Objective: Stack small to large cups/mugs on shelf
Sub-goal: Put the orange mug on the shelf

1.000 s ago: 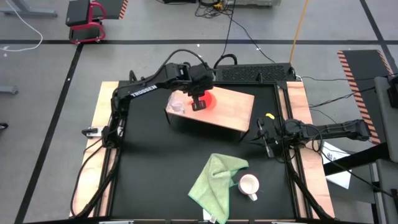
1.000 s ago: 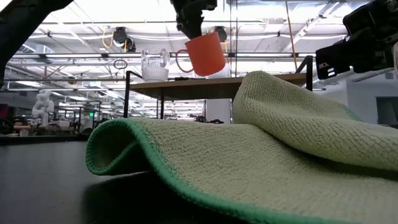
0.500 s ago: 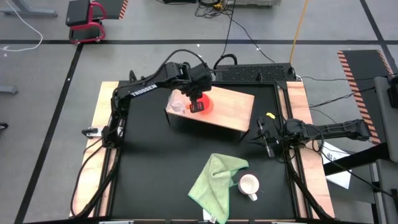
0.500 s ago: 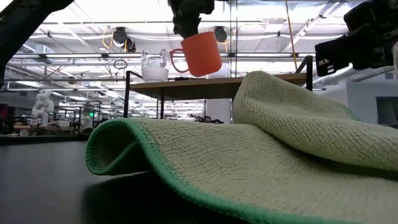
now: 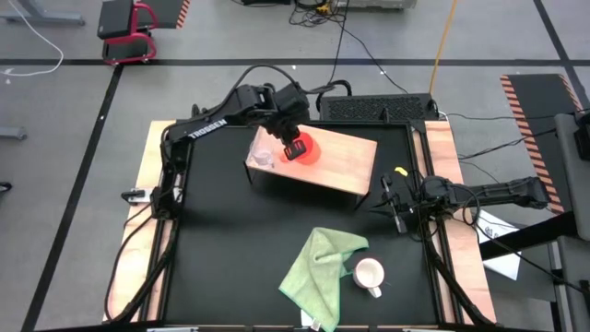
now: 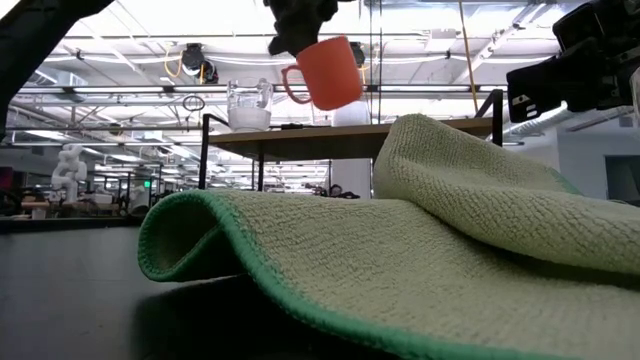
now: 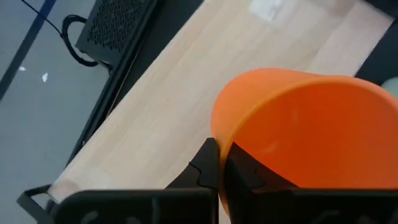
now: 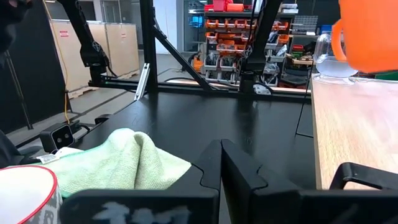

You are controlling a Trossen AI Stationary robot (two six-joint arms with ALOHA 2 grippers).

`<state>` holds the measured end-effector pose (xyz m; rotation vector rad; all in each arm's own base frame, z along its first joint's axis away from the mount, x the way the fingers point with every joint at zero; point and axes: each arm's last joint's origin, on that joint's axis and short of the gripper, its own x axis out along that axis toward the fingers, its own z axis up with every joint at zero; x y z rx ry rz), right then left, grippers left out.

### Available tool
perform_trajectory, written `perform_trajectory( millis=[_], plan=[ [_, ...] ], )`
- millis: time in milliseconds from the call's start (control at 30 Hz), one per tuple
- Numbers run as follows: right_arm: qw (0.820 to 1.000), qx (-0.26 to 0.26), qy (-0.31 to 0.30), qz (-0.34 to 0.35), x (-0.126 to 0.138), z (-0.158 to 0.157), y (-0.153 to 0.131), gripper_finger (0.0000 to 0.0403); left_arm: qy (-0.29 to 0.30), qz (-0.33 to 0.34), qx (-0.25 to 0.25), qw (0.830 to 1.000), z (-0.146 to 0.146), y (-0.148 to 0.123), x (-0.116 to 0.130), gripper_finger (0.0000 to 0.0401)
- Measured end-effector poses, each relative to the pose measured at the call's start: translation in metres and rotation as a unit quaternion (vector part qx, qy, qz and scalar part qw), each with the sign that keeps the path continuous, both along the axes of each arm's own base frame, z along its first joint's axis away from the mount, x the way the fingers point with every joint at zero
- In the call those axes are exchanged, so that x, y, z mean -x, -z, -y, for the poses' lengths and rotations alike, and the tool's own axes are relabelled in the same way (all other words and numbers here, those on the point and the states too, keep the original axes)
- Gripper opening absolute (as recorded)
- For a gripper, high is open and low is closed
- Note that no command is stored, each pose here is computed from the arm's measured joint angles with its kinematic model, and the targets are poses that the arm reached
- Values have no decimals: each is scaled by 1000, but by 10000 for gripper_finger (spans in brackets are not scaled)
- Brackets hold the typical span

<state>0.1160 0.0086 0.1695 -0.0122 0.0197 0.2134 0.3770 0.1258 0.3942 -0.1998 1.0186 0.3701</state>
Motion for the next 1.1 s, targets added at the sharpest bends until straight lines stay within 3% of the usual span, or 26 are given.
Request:
perform_trajectory(
  millis=[267,467,700,1100],
  plan=[
    [1000,-1,0,0,0,0,0,0,10,-23,17,1000,20,-3,5,4],
    [1000,-1,0,1,0,0,0,0,5,-36,-7,999,29,-2,4,4],
    [1000,-1,0,3,0,0,-1,0,0,-51,-26,998,30,-1,5,4],
    [1000,-2,0,3,0,0,-1,0,8,-80,-13,997,31,9,1,4]
  ],
)
